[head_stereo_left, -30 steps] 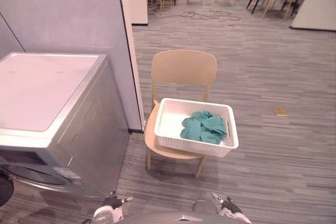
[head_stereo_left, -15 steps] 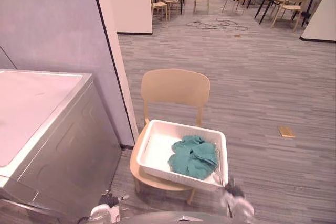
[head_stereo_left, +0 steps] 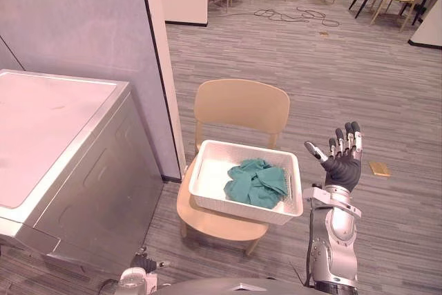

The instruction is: Pick up the laundry basket with both hands and put the clothes into the washing machine.

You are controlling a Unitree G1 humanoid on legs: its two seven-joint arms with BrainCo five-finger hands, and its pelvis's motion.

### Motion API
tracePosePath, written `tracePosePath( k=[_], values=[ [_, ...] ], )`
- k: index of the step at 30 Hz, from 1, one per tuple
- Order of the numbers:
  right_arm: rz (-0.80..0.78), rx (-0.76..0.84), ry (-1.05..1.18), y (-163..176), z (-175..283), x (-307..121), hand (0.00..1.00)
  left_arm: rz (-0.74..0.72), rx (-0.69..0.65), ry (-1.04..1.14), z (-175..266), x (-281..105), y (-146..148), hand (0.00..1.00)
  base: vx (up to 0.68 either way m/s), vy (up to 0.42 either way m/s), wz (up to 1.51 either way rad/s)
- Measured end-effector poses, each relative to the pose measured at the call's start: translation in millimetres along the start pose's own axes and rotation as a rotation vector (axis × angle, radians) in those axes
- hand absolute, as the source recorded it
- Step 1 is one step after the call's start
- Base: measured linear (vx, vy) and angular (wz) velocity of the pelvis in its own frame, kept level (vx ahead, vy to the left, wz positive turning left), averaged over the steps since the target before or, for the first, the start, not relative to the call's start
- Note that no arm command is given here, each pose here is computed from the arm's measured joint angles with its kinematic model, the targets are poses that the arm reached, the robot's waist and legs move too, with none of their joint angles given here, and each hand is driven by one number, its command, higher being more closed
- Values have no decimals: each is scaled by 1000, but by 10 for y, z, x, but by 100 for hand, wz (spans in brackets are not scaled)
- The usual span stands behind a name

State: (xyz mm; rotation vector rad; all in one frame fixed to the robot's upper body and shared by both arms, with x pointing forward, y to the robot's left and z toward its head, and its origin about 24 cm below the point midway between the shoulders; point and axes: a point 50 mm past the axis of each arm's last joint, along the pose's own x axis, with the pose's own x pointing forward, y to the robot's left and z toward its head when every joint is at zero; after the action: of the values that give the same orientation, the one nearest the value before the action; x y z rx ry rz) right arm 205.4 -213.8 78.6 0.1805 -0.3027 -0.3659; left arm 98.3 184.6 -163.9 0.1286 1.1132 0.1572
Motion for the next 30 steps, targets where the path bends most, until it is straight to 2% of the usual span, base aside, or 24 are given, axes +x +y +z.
tracePosePath(
  k=[4, 8, 11, 15, 18, 22, 26, 30],
  values=[
    [86, -43, 70, 32, -128, -42, 0, -19, 54, -5, 8, 2, -17, 0, -14, 17, -2],
    [222, -193, 192, 39, -385, -4, 0, -49, 137, -29, 68, 11, -52, 0, -22, 24, 15],
    [313, -298, 269, 52, -570, 178, 0, -70, 183, -49, 126, 21, -58, 0, -9, 14, 14],
    [426, -445, 253, 225, -588, 669, 0, -92, 235, -115, 338, 46, -108, 0, -79, 18, 4],
    [440, -505, 258, 309, -576, 972, 0, -101, 256, -173, 523, 55, -152, 0, -105, 25, 9],
    [389, -554, 403, 263, -710, 1230, 0, -110, 274, -249, 779, 58, -195, 0, -102, 27, 14],
    [337, -562, 442, 324, -645, 1450, 0, -108, 227, -295, 932, 47, -212, 0, -75, 34, -3],
    [241, -498, 423, 337, -490, 1635, 0, -125, 170, -340, 1075, 23, -275, 0, -22, 12, -2]
  ],
)
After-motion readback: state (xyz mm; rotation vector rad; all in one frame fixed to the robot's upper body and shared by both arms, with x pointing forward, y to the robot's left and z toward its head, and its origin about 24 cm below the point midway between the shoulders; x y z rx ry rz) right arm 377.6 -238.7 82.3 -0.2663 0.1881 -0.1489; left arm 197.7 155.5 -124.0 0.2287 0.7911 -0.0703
